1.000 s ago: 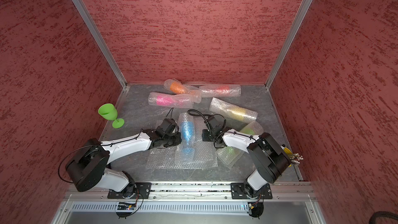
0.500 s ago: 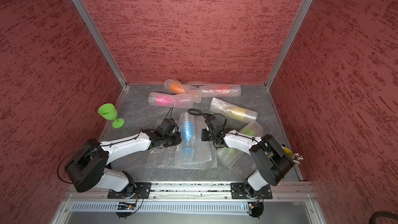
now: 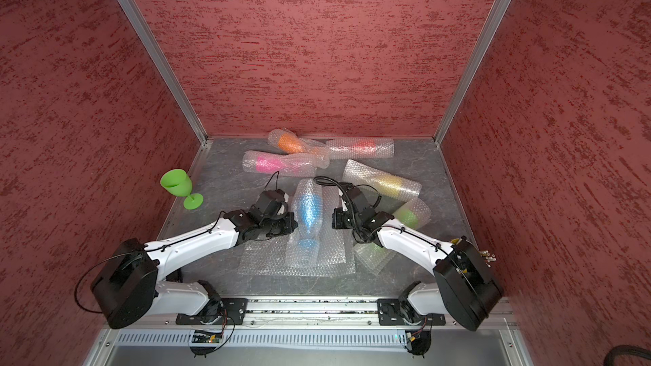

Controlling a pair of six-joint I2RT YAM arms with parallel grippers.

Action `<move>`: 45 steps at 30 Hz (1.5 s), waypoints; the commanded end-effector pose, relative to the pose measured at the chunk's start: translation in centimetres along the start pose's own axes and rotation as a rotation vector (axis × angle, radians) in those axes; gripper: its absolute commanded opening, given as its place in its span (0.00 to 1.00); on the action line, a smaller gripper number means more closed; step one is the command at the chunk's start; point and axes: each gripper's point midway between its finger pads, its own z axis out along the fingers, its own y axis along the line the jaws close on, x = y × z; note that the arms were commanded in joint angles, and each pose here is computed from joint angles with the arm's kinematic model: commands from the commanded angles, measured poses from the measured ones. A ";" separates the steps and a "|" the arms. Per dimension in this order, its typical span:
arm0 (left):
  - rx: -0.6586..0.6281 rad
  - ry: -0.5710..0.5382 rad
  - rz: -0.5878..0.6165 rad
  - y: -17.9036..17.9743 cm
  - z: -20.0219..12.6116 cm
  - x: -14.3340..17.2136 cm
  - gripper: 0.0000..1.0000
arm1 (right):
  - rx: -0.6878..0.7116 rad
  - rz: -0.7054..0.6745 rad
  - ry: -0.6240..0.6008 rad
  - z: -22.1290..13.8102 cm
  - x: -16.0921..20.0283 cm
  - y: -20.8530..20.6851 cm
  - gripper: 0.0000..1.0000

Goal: Unpack wine glasses from bubble wrap
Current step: Unwrap the bubble wrap.

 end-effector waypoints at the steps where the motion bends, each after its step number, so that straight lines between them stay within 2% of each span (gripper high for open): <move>1: 0.028 0.016 -0.002 -1.0 0.3 0.2 0.00 | 0.085 0.024 0.010 -0.6 1.1 -2.0 0.00; 7: 0.019 0.036 0.007 -1.2 1.2 0.8 0.00 | 0.164 0.025 0.014 -0.1 2.2 -4.1 0.00; 15: -0.058 0.040 0.028 0.7 3.3 1.1 0.01 | 0.290 0.029 0.029 2.8 2.9 -7.0 0.00; 18: -0.095 0.061 0.031 1.2 4.2 1.2 0.08 | 0.362 0.060 0.048 4.2 3.6 -8.7 0.00; 25: -0.144 0.043 0.003 2.6 3.1 0.7 0.49 | 0.517 0.064 0.065 5.1 4.0 -11.4 0.00; 30: -0.157 -0.005 -0.043 3.4 1.3 -0.5 0.59 | 0.592 0.029 0.064 4.6 3.3 -12.3 0.02; 34: -0.154 -0.051 -0.057 3.6 -0.6 -1.6 0.60 | 0.619 0.032 0.031 3.6 2.4 -12.6 0.11; 38: -0.147 -0.091 -0.047 3.3 -2.5 -2.6 0.61 | 0.550 0.017 -0.026 2.8 0.4 -10.8 0.41; 42: -0.137 -0.121 -0.034 2.9 -4.6 -3.2 0.62 | 0.512 -0.011 -0.120 0.1 -2.9 -8.6 0.62; 45: -0.109 -0.146 -0.027 2.5 -6.3 -3.6 0.62 | 0.507 -0.023 -0.188 -2.1 -5.1 -7.5 0.65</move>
